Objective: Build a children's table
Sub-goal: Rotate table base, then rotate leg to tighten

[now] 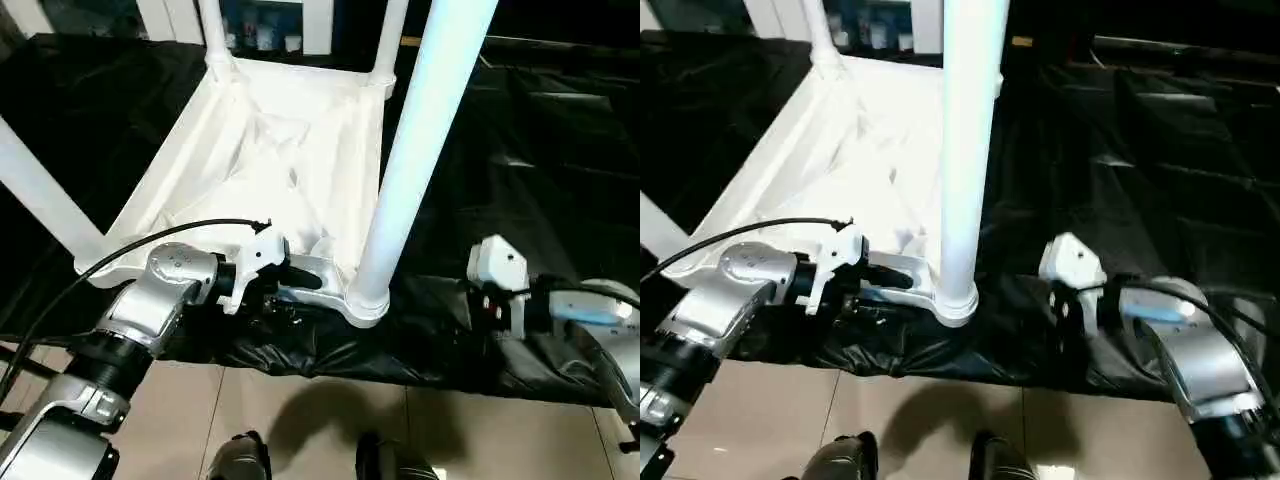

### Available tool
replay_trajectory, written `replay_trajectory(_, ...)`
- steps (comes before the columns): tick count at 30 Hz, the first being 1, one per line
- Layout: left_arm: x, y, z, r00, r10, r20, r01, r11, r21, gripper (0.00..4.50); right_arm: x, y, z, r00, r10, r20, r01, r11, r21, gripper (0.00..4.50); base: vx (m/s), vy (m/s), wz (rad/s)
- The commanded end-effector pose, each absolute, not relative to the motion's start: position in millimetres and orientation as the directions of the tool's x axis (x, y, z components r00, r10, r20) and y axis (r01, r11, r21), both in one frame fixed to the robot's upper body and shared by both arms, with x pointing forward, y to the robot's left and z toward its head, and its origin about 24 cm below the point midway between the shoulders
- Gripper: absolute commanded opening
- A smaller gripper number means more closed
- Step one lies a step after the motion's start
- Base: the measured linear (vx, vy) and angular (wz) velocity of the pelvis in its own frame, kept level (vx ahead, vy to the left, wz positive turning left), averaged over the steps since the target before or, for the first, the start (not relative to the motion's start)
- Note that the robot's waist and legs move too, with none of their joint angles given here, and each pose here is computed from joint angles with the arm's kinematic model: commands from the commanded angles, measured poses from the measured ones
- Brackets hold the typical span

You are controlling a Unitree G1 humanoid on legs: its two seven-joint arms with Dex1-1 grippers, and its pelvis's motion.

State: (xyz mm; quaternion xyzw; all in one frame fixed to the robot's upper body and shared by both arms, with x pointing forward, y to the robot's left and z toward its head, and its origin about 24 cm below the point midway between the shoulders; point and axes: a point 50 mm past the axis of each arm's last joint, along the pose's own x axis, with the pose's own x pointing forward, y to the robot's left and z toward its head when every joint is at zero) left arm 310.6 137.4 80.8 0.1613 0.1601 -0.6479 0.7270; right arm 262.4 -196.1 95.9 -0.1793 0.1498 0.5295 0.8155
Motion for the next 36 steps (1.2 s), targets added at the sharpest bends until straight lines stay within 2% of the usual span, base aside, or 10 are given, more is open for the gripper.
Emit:
replay_trajectory(1,313,139,80,0.118,-0.875,-0.47,0.993,0.112,0.041,2.25,259.2,-194.9,100,0.377,0.822,-0.427,-0.925,0.355,-0.134,4.5,0.0,0.0,0.0)
replay_trajectory(9,325,140,85,0.154,-0.863,-0.482,0.986,0.105,0.127,1.69,254.6,-195.9,102,0.352,0.819,-0.453,-0.935,0.334,-0.121,4.5,0.0,0.0,0.0)
replay_trajectory(11,326,140,86,0.155,-0.862,-0.483,0.986,0.101,0.135,1.38,254.5,-195.7,101,0.351,0.819,-0.455,-0.935,0.333,-0.121,4.5,0.0,0.0,0.0)
replay_trajectory(19,328,140,88,0.129,-0.85,-0.51,0.987,0.058,0.152,1.01,254.6,-194.6,101,0.346,0.817,-0.46,-0.937,0.329,-0.121,4.5,0.0,0.0,0.0)
replay_trajectory(26,325,142,89,0.084,-0.784,-0.615,0.984,-0.034,0.177,0.81,255.0,-193.3,100,0.345,0.815,-0.466,-0.937,0.325,-0.126,4.5,0.0,0.0,0.0)
replay_trajectory(29,325,145,88,0.111,-0.752,-0.65,0.985,-0.002,0.17,0.78,256.0,-192.3,100,0.349,0.814,-0.464,-0.936,0.327,-0.129,4.5,0.0,0.0,0.0)
replay_trajectory(31,330,139,86,0.227,-0.763,-0.606,0.973,0.154,0.171,0.75,258.1,-191.3,99,0.368,0.81,-0.456,-0.929,0.345,-0.137,4.5,0.0,0.0,0.0)
replay_trajectory(36,331,130,78,0.368,-0.736,-0.569,0.929,0.314,0.195,0.73,259.5,-189.4,97,0.375,0.808,-0.453,-0.926,0.351,-0.14,4.5,0.0,0.0,0.0)
